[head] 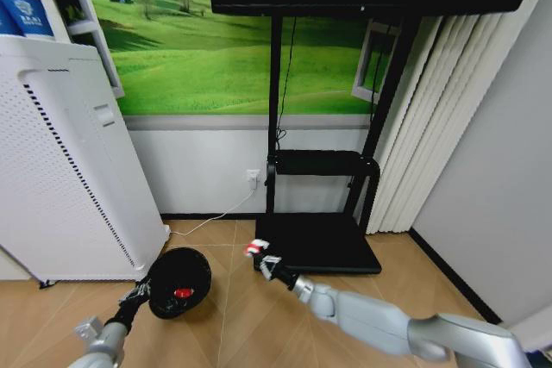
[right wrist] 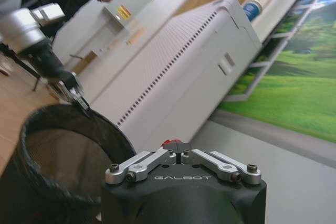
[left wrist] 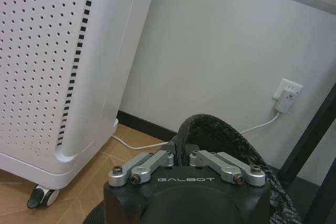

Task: Pick up the trash bin and place the garbage on the floor into it.

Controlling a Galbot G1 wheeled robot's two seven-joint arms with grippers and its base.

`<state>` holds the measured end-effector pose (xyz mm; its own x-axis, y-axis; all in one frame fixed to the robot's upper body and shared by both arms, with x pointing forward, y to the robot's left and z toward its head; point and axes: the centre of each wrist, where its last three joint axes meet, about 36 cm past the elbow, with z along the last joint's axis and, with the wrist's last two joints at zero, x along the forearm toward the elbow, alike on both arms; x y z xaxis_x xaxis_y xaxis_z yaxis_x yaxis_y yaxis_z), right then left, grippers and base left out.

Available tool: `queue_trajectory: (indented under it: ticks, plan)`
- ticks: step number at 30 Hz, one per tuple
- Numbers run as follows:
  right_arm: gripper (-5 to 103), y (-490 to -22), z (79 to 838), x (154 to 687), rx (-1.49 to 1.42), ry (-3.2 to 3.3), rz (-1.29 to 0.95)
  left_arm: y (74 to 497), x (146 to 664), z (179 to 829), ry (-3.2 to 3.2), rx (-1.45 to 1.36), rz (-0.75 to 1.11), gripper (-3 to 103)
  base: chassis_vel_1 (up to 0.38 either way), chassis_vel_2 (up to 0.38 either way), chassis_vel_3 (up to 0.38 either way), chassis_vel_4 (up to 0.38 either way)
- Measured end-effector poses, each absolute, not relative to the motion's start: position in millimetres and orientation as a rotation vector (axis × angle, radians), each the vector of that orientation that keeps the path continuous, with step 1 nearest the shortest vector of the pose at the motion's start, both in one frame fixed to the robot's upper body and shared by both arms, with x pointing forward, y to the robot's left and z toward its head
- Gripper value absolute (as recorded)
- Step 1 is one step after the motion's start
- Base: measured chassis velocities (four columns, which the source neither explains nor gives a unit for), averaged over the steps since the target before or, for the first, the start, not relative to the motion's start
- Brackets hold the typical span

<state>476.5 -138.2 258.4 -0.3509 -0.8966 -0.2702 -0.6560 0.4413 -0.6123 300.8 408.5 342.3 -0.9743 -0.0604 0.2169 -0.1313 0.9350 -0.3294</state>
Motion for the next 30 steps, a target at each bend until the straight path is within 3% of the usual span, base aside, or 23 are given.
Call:
queue_trajectory:
  ticks: [12, 30]
  plan:
    - [0, -32, 269, 473, -1.413, 1.967, -0.427, 400, 296, 340, -2.888, 0.144, 0.524, 7, 0.0, 0.0, 0.0, 0.0]
    - [0, 3, 214, 452, -1.472, 2.036, -0.473, 396, 293, 344, -2.89, 0.114, 0.523, 7, 0.0, 0.0, 0.0, 0.0]
